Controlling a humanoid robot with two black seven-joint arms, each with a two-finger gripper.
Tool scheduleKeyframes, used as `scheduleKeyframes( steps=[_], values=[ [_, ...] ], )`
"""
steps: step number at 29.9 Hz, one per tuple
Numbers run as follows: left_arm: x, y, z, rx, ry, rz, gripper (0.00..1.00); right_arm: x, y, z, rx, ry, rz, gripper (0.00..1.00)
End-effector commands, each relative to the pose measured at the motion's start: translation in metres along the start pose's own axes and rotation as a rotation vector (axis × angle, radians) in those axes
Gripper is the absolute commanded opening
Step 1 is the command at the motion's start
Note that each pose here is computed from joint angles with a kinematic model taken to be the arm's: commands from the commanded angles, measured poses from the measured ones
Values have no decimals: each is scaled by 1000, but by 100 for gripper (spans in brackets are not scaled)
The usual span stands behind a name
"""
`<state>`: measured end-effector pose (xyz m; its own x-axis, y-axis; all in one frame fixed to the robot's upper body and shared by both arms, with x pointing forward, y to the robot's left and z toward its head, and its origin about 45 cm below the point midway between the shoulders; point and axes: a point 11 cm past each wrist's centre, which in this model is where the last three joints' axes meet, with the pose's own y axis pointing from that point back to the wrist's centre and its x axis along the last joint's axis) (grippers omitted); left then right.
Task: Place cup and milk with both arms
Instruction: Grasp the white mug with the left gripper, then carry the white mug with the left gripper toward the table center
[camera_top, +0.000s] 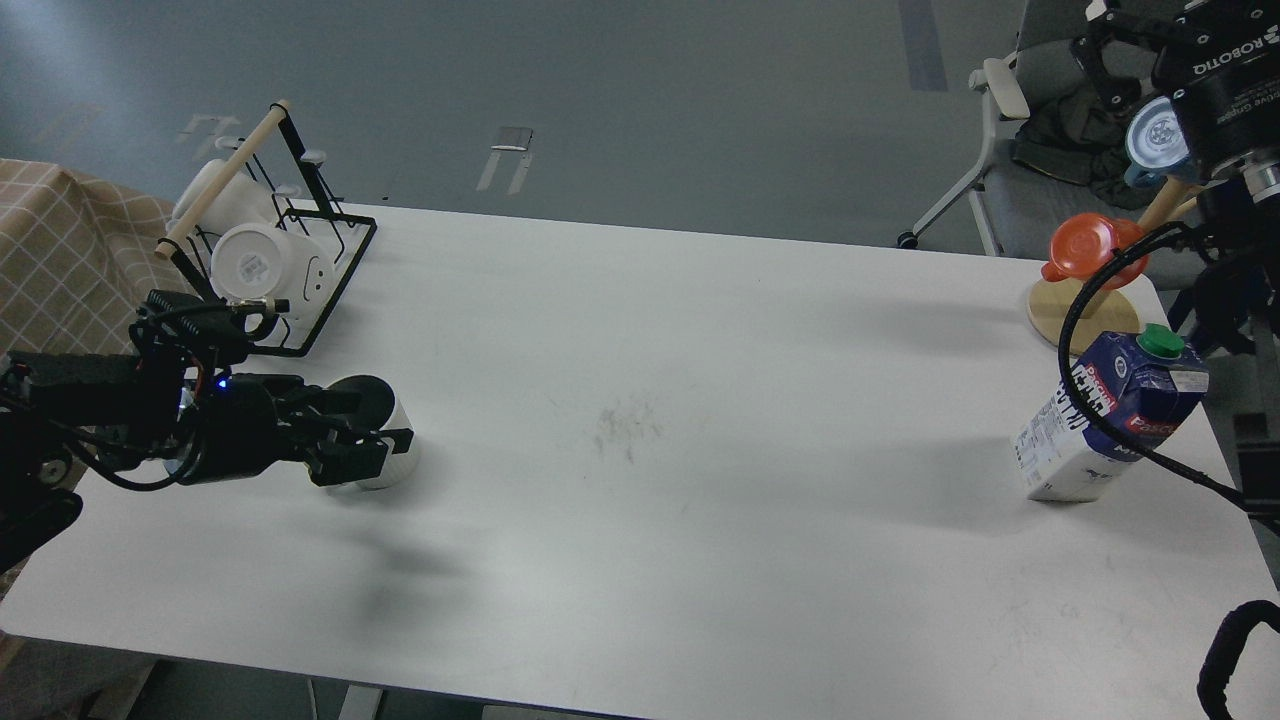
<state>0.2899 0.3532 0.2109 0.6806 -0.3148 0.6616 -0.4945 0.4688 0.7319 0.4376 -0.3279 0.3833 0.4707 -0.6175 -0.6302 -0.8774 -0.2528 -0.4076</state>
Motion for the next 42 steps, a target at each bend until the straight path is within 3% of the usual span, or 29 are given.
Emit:
scheduleKeyframes(
  steps=[1, 5, 11, 16, 21, 32, 37, 42],
  values=[
    [-6, -7, -8, 14, 26, -15, 64, 5, 5, -2, 8, -2, 13, 100],
    [-2, -6, -16, 29, 34, -6, 52, 9, 9, -3, 14, -4, 22, 100],
    [-13, -13, -12, 15, 36, -42, 17, 12, 12, -5, 21, -5, 31, 100],
    [-14, -16, -8, 2, 29, -46, 0, 12, 12, -7, 25, -5, 32, 100],
    [-3, -18, -4, -9, 12, -25, 0, 13, 12, -9, 28, -3, 34, 100],
    [72, -12, 46, -110, -169, 124, 0, 21, 20, -8, 32, -6, 57, 100],
    [96, -34, 81, -198, -191, 196, 0, 27, 27, -14, 47, -4, 78, 100],
    [97, -68, 120, -273, -252, 141, 0, 38, 39, -18, 57, -5, 108, 100]
  ],
)
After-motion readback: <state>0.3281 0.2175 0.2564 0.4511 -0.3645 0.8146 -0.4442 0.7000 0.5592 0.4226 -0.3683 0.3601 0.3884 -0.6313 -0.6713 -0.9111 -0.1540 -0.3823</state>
